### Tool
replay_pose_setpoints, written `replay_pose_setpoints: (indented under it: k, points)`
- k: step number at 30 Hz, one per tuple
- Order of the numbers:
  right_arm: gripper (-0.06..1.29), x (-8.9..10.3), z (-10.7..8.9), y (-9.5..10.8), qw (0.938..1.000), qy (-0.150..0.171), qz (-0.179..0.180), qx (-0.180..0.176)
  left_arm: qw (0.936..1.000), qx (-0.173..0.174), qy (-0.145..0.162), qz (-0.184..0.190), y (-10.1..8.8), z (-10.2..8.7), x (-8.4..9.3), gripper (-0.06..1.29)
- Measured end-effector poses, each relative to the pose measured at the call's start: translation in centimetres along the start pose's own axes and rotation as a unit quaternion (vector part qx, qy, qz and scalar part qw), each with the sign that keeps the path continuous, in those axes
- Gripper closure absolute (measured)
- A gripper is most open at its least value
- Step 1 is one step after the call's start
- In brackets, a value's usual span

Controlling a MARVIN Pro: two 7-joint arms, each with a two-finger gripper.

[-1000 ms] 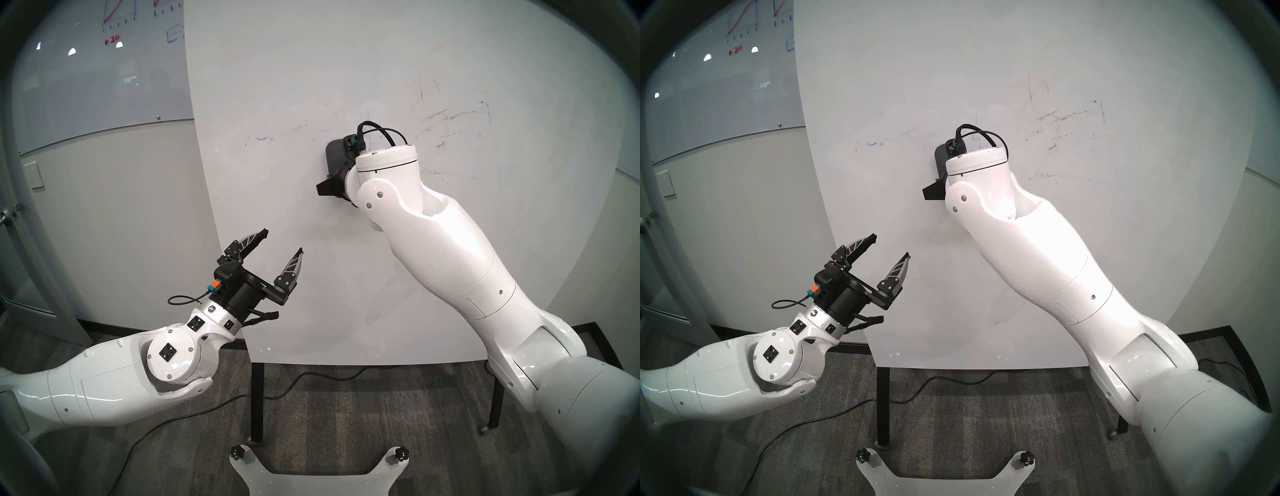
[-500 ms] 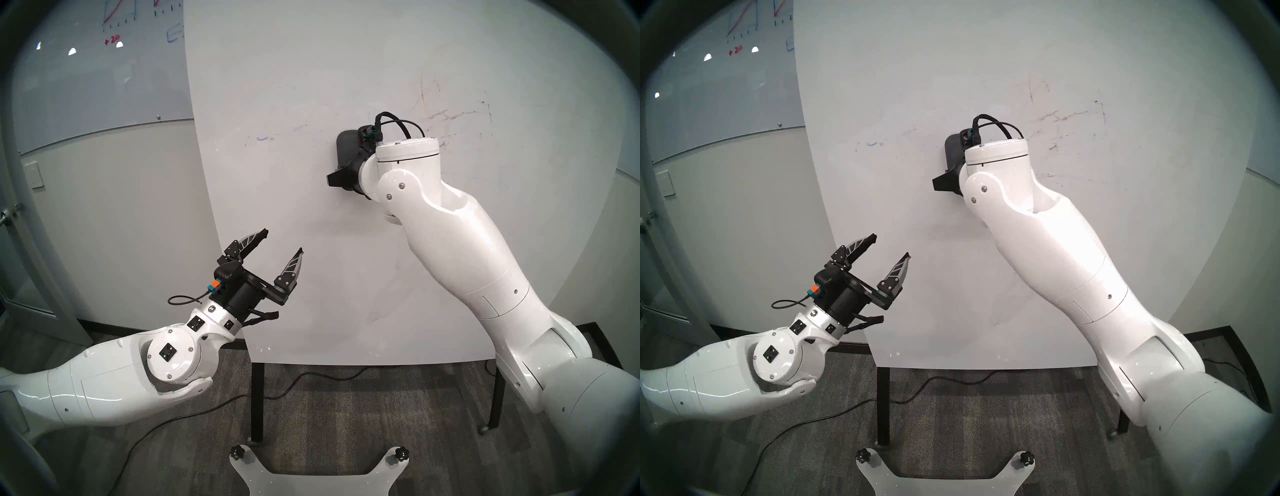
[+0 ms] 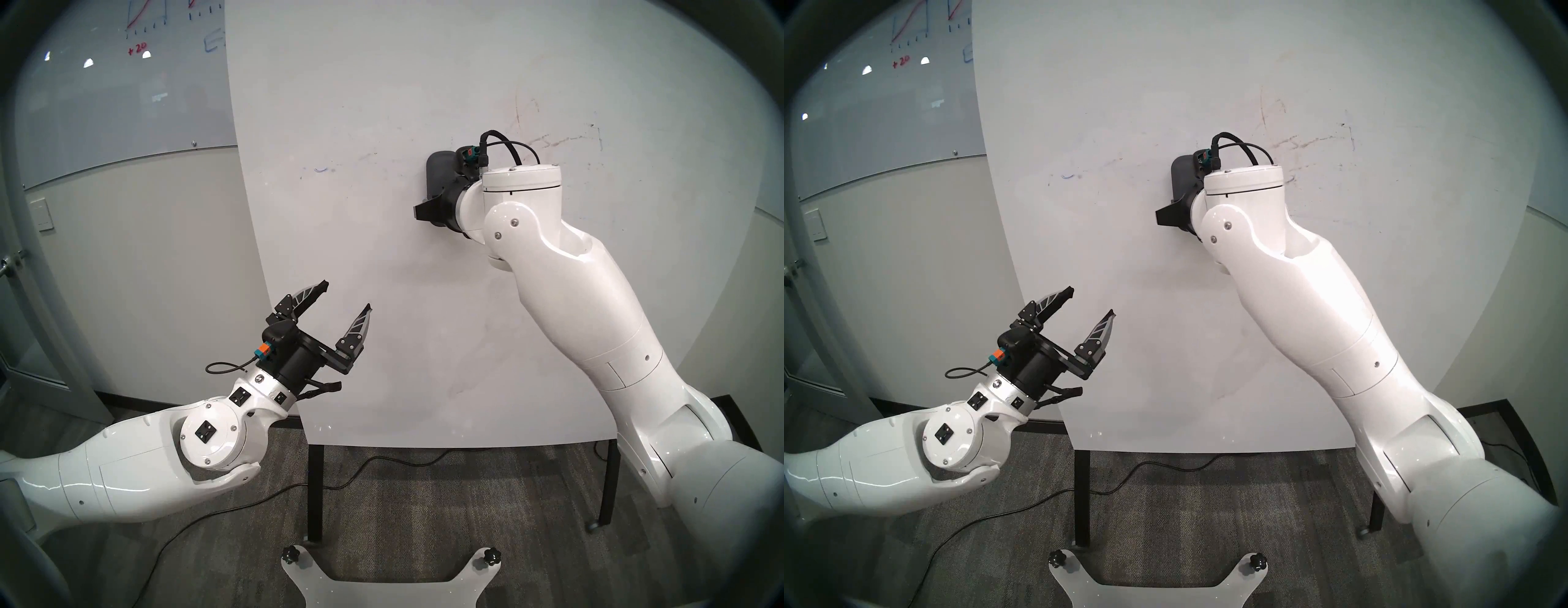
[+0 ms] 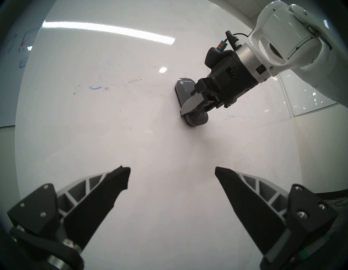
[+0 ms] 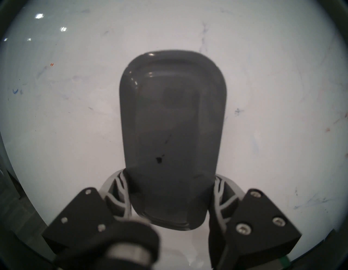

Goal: Erase all marks on the whiteboard with the eraser

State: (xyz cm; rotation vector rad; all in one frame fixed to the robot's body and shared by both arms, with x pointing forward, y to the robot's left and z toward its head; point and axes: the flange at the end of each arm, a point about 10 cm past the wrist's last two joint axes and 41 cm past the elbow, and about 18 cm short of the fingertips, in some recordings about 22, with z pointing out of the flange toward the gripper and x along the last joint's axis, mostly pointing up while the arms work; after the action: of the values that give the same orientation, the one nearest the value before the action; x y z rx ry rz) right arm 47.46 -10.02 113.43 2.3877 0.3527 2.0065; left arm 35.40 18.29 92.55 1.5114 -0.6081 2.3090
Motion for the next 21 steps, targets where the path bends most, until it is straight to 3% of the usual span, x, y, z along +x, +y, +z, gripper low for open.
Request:
replay_pose_setpoints:
  k: [21]
  points:
    - [0.70,0.5,-0.2,1.2,0.9999,0.008,0.007,-0.004,1.0000,0.000,0.000,0.000,0.0,0.0,0.0,0.00]
